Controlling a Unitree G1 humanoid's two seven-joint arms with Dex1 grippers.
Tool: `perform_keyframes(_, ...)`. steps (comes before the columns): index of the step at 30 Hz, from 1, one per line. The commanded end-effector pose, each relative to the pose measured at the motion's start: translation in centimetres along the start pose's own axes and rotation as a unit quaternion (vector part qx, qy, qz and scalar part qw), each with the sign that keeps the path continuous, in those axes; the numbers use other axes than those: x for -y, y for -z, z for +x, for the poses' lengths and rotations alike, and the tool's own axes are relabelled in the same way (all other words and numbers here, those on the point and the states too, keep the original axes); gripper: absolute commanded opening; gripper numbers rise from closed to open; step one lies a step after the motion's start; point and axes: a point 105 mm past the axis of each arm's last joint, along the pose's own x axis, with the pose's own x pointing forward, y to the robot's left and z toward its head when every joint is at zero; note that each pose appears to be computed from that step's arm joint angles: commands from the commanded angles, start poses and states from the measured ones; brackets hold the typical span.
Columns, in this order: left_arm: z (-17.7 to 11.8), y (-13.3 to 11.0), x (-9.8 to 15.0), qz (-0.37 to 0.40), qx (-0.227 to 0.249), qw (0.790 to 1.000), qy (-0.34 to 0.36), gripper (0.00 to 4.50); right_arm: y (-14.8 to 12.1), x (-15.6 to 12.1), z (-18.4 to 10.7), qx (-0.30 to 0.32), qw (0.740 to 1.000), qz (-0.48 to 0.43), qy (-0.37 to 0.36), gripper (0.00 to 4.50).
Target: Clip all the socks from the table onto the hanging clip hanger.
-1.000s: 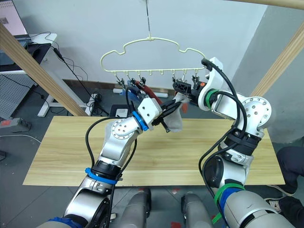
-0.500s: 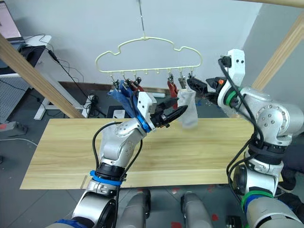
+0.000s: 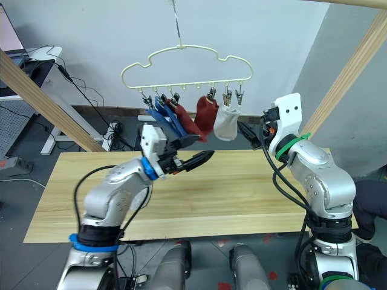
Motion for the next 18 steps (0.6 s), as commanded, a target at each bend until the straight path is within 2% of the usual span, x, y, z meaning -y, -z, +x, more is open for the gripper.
perform_keyframes(1, -1.6, -2.0, 0.4, 0.039, 0.000, 0.999, -0.011, 4.50, -1.1, -0.3, 0.0, 0.047, 0.998, -0.031, 0.032, 4.33)
perform_keyframes(3, -2.3, -2.4, 0.3, 0.069, -0.008, 0.997, -0.028, 4.50, -1.0, -0.5, 0.1, 0.059, 0.997, -0.036, 0.043, 3.90)
perform_keyframes(6, -3.1, -2.9, 1.2, 0.078, -0.004, 0.997, -0.010, 4.50, -0.6, -0.8, 0.7, 0.064, 0.995, -0.055, 0.059, 2.85)
perform_keyframes(13, -3.8, -4.7, 2.9, 0.066, 0.041, 0.997, 0.017, 4.50, -0.4, -1.0, 2.4, 0.086, 0.989, -0.059, 0.103, 2.85)
perform_keyframes(18, -3.3, -4.7, 3.0, 0.065, 0.045, 0.997, 0.010, 4.50, -0.7, -0.3, 3.6, 0.102, 0.984, -0.052, 0.138, 2.85)
